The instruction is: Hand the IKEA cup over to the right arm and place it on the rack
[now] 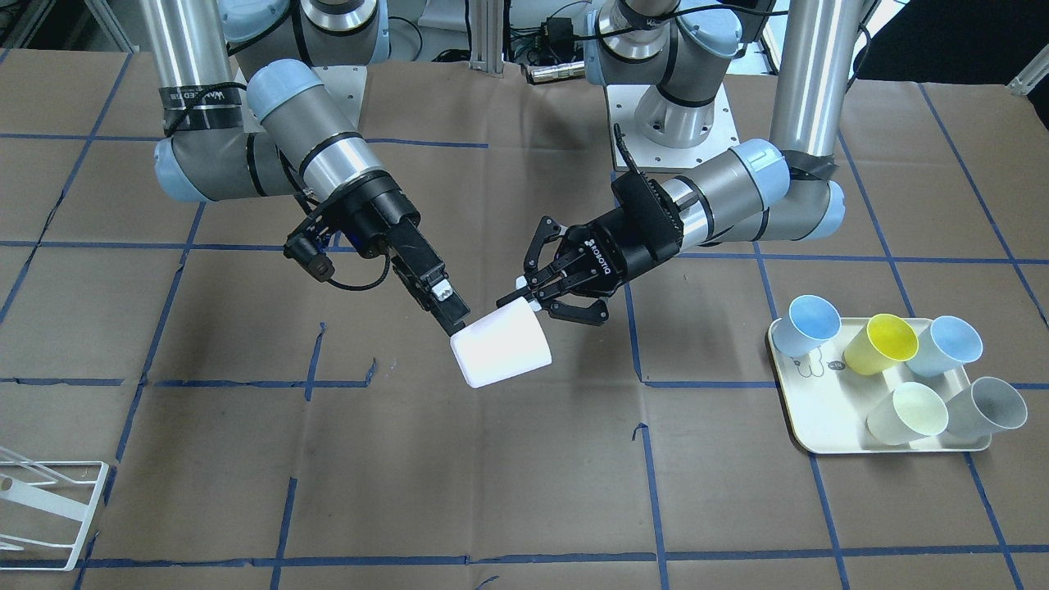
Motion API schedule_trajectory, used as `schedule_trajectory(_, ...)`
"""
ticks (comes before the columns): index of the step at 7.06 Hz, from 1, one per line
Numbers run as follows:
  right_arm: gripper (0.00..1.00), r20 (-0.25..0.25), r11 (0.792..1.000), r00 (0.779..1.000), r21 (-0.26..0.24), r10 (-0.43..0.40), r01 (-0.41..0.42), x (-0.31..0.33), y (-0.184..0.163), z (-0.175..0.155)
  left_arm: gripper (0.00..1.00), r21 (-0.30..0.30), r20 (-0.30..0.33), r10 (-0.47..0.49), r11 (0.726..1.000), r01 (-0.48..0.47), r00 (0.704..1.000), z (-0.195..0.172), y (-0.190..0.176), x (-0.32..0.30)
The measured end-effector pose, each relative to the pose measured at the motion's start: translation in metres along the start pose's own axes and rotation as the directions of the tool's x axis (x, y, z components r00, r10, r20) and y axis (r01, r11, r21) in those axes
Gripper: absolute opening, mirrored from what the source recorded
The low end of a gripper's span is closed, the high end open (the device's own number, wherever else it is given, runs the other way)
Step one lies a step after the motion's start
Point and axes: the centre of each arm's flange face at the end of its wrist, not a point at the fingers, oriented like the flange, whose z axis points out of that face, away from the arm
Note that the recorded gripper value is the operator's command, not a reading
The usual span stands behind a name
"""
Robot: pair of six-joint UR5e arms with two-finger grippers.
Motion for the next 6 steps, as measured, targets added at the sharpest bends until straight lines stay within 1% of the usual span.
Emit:
schedule_trajectory(1,0.99,0.006,1.000,1.000,-0.003,0.004,-0.004,-0.003,-0.002,0.008,0.00,0.000,0.000,-0.002,1.000,0.002,1.000,0.000,0.000,0.000)
schedule_trajectory(3,0.99,0.016,1.000,1.000,-0.004,0.014,-0.014,-0.008,-0.002,0.014,0.00,0.000,-0.001,-0.004,1.000,0.004,1.000,0.000,0.000,0.001)
schedule_trajectory(6,0.99,0.011,1.000,1.000,-0.006,0.019,-0.019,-0.007,-0.002,0.020,0.00,0.000,-0.004,-0.004,1.000,0.004,1.000,0.001,-0.001,0.003)
